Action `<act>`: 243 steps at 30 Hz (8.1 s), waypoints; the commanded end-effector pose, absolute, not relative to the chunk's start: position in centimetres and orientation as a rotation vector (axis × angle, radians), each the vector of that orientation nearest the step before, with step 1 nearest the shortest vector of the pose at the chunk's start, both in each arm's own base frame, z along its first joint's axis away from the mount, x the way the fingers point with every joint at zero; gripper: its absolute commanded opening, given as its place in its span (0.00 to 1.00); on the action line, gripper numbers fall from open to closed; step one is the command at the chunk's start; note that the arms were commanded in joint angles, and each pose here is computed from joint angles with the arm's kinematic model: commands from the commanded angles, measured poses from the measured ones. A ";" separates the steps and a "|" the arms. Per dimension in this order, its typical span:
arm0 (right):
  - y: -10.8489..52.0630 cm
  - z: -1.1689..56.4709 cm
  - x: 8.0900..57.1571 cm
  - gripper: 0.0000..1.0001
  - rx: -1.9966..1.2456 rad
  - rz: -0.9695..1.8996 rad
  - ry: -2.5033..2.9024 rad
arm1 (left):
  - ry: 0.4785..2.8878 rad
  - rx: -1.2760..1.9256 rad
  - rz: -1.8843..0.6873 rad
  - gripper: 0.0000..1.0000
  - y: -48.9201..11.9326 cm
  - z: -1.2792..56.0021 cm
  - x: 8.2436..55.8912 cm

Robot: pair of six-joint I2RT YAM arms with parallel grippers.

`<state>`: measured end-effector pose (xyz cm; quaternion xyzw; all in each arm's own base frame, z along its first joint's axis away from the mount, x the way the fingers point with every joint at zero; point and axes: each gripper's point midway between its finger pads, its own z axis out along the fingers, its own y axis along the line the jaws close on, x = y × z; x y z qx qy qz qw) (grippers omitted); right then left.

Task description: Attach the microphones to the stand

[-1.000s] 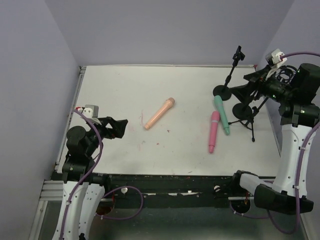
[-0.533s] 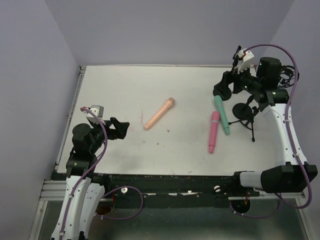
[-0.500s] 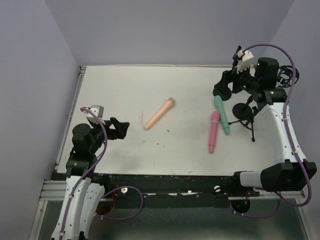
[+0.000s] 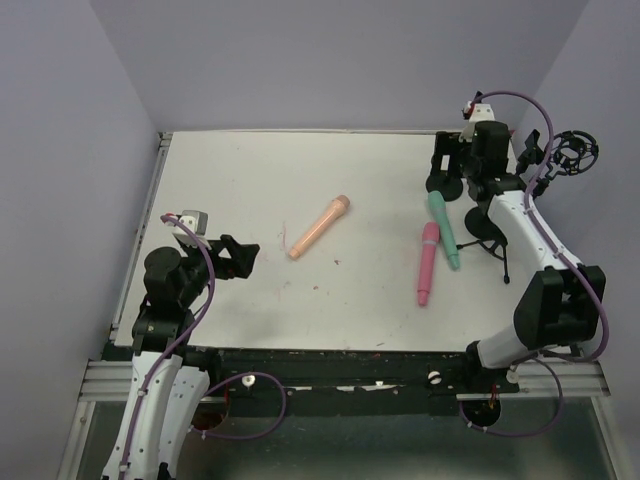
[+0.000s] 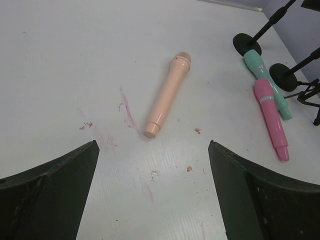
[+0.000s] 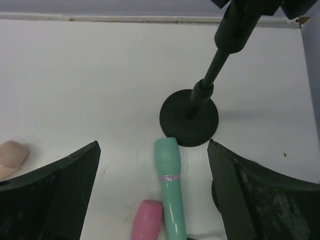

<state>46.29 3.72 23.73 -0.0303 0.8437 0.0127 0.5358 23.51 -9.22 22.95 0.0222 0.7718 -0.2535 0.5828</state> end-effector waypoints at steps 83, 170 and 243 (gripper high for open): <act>27.9 26.8 34.2 0.21 -1.248 1.029 1.468 | 1.731 0.175 -0.639 0.99 -10.5 24.2 23.3; 17.5 19.6 26.5 1.00 -0.892 1.060 1.813 | 2.724 0.580 -0.142 0.82 -23.6 4.7 37.4; 19.6 46.8 24.0 1.00 -1.027 1.377 1.428 | 1.544 0.476 -1.113 0.00 -27.0 49.3 22.5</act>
